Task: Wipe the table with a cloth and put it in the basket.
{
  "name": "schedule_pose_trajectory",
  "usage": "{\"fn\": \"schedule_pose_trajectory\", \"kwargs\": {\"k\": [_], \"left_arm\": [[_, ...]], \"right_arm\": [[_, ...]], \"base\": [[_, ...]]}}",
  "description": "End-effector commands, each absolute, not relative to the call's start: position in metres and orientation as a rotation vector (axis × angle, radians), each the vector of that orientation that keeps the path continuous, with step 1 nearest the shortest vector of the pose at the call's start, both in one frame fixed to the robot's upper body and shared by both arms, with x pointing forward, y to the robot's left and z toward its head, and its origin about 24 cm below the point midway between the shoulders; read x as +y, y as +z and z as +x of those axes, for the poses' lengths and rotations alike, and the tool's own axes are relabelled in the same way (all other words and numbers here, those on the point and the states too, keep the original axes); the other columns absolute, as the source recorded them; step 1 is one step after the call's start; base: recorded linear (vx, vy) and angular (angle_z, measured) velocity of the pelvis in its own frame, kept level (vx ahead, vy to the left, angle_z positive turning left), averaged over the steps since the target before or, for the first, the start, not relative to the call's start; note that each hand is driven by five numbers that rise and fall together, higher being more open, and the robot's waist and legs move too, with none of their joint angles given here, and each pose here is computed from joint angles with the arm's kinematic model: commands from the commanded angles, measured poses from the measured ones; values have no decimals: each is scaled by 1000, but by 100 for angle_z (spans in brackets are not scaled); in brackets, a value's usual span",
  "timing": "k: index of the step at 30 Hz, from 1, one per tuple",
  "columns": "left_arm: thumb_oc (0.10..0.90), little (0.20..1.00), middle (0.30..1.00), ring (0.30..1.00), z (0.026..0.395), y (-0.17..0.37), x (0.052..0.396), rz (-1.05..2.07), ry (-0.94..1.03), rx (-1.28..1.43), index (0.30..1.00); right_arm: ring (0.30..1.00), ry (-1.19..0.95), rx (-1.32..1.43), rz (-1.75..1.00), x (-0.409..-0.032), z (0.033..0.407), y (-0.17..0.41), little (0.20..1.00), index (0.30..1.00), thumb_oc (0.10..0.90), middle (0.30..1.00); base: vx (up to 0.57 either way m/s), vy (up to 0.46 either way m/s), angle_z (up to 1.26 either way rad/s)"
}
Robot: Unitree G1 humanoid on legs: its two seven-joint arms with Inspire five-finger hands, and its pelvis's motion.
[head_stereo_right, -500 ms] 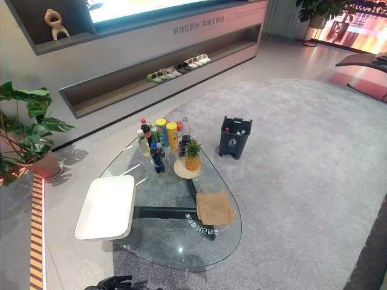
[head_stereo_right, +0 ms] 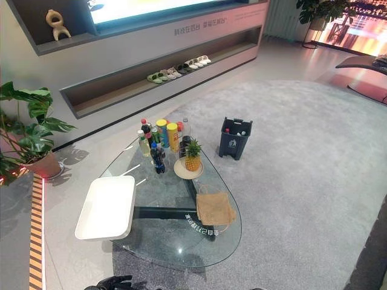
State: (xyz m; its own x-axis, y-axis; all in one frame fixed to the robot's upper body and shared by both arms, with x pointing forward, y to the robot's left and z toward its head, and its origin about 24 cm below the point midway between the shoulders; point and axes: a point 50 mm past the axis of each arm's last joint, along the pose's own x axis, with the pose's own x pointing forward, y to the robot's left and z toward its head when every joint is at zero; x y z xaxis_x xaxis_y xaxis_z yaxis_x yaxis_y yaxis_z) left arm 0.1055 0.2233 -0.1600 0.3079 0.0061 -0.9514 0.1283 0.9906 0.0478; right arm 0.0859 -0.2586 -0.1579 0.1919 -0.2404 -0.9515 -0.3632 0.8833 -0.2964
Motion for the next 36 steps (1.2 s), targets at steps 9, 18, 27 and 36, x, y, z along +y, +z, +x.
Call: {"fn": "schedule_pose_trajectory", "kwargs": {"k": [9, 18, 27, 36], "left_arm": [[800, 900, 900, 900, 119, -155, 235, 157, -51, 1236, 900], [800, 900, 900, 900, 152, -143, 236, 105, 28, 1118, 900], [800, 900, 900, 900, 222, -105, 241, 29, 97, 832, 900], [800, 900, 900, 900, 252, -82, 238, 29, 85, 694, 900]], "right_arm": [[900, 71, 1398, -533, -263, 92, -155, 900, 900, 800, 900], [900, 30, 1351, -564, -276, 116, -145, 900, 900, 800, 900], [900, -62, 1165, -579, -284, 175, -120, 900, 900, 800, 900], [900, -167, 1007, -505, -285, 213, -98, 900, 900, 800, 900]], "base": [[12, -3, 0], [-84, 23, -1], [-163, 12, 0], [-119, -32, 6]]}}
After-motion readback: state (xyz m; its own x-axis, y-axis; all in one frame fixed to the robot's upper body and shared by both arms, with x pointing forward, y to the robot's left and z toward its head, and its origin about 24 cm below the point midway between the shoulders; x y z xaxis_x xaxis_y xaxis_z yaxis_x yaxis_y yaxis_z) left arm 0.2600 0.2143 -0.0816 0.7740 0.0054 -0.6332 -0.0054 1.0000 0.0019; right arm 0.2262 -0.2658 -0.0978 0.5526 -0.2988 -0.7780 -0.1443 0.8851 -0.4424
